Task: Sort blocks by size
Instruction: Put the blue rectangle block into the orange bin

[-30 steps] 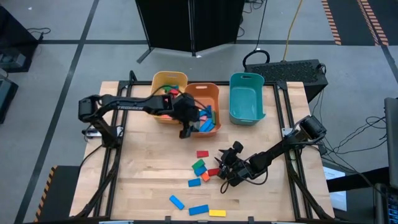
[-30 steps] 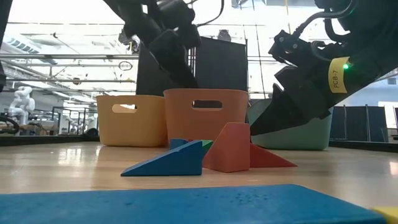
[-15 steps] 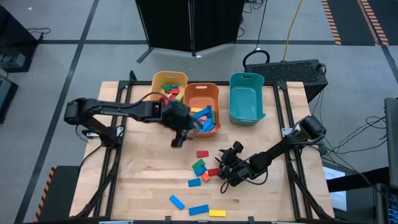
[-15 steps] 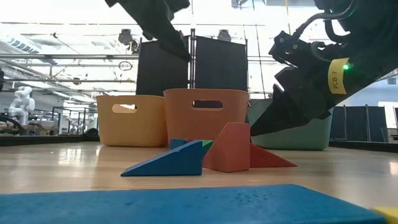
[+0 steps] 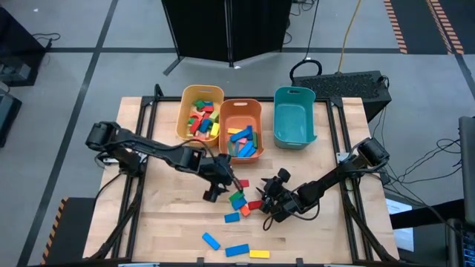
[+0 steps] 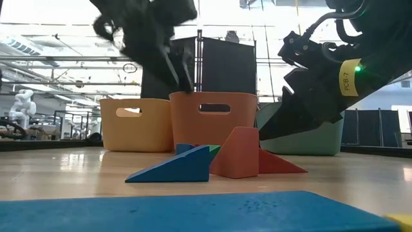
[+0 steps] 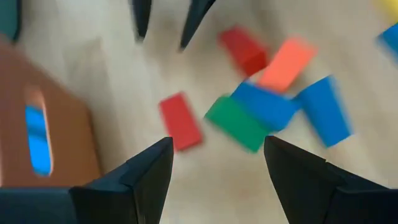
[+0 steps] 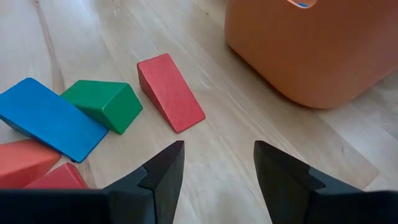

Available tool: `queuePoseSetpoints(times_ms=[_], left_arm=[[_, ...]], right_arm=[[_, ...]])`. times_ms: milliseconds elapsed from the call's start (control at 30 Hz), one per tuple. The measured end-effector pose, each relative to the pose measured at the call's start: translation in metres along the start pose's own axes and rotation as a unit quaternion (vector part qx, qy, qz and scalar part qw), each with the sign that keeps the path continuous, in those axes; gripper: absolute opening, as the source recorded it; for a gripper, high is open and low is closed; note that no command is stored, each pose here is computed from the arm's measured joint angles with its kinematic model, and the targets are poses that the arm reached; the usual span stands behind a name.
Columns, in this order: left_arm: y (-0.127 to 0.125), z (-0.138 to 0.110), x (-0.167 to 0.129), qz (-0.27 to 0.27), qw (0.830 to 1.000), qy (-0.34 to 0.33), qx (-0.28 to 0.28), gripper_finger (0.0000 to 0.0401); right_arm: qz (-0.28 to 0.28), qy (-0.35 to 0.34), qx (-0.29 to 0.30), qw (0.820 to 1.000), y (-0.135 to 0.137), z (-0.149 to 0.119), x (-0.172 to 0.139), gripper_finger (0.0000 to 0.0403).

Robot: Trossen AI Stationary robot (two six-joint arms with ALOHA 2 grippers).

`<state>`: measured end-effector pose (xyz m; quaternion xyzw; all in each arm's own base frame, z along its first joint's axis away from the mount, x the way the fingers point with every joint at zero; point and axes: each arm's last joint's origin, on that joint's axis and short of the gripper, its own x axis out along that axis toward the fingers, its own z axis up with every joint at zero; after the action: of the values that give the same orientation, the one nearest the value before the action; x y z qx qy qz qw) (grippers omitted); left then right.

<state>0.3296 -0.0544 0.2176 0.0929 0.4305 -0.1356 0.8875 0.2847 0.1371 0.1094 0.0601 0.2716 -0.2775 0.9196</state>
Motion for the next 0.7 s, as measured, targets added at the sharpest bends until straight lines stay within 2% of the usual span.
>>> queuePoseSetpoints(times_ms=[233,467,700], left_arm=[[0.038,-0.016,0.012,0.045,0.998,0.029,-0.042,0.0253],[0.079,-0.023,0.007,0.088,0.993,0.004,-0.075,0.0253],[0.098,-0.026,0.002,0.1,0.99,-0.02,-0.097,0.0253]], right_arm=[[0.0,-0.001,0.002,1.0,0.0,0.0,0.0,0.018],[0.0,0.0,0.002,1.0,0.0,0.0,0.0,0.018],[-0.001,0.001,-0.001,1.0,0.0,0.0,0.0,0.018]])
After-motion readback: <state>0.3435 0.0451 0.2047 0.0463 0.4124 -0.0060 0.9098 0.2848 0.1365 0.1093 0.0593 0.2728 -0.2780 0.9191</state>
